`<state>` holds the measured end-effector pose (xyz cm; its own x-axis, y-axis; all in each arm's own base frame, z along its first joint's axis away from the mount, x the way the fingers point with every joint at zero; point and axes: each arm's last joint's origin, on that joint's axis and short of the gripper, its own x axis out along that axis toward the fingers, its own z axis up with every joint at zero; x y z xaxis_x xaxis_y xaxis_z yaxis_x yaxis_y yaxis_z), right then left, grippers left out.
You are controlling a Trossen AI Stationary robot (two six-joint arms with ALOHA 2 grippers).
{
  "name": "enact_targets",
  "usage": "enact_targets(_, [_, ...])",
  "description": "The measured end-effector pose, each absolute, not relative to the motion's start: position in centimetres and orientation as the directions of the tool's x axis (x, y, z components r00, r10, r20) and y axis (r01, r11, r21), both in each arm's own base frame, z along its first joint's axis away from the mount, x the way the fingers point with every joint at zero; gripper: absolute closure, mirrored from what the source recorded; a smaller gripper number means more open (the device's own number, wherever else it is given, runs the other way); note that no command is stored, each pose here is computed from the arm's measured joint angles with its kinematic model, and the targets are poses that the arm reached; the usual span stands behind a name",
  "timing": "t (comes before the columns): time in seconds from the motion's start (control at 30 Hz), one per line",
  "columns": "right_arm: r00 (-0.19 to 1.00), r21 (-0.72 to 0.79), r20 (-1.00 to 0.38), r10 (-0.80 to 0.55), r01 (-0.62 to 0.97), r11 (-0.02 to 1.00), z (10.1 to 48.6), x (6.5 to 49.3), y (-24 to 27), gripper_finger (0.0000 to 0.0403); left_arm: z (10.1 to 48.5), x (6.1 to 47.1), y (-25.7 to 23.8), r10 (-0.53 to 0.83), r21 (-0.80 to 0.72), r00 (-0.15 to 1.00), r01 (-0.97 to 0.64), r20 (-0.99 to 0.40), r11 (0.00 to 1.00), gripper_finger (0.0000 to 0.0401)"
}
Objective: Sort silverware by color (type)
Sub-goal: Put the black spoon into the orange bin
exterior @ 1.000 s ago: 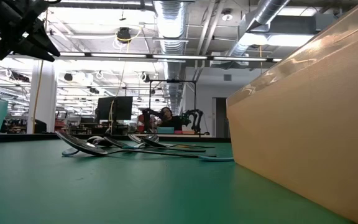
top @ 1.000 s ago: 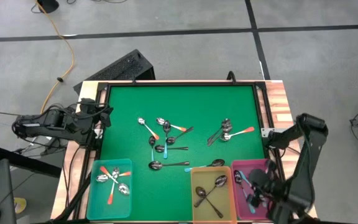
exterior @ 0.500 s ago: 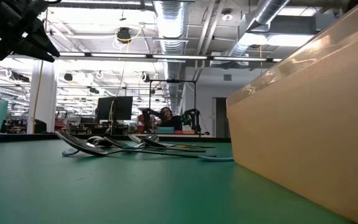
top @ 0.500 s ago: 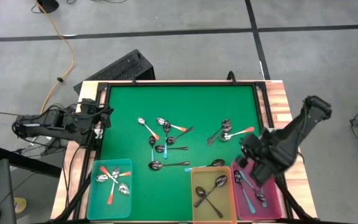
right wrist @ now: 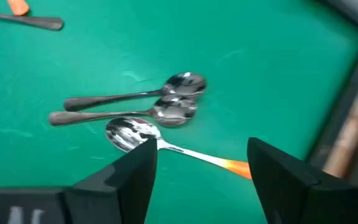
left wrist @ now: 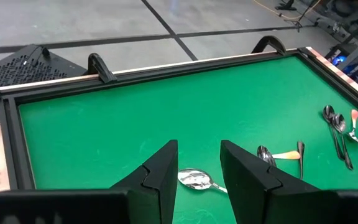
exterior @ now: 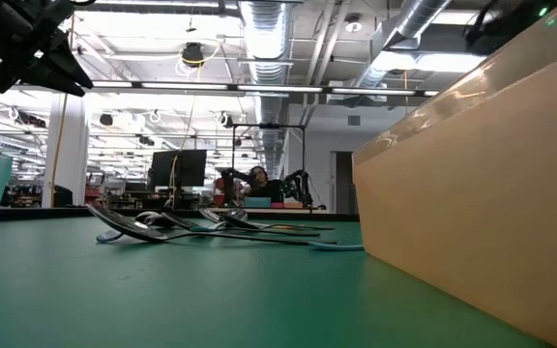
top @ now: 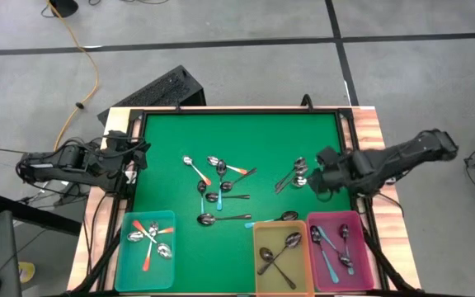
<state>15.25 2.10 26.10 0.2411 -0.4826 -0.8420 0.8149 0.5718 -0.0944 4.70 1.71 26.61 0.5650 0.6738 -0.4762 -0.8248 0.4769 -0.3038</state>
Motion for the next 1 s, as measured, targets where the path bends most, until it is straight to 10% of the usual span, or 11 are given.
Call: enact_targets(1.0, [0.224, 0.015, -0.940, -0.256, 0.779, 0.627, 14.9, 17.5, -6.7, 0.0137, 26.6, 4.7, 1.7, 0.674, -0.304, 0.563, -0.826, -0.479, 0.474, 0.0296])
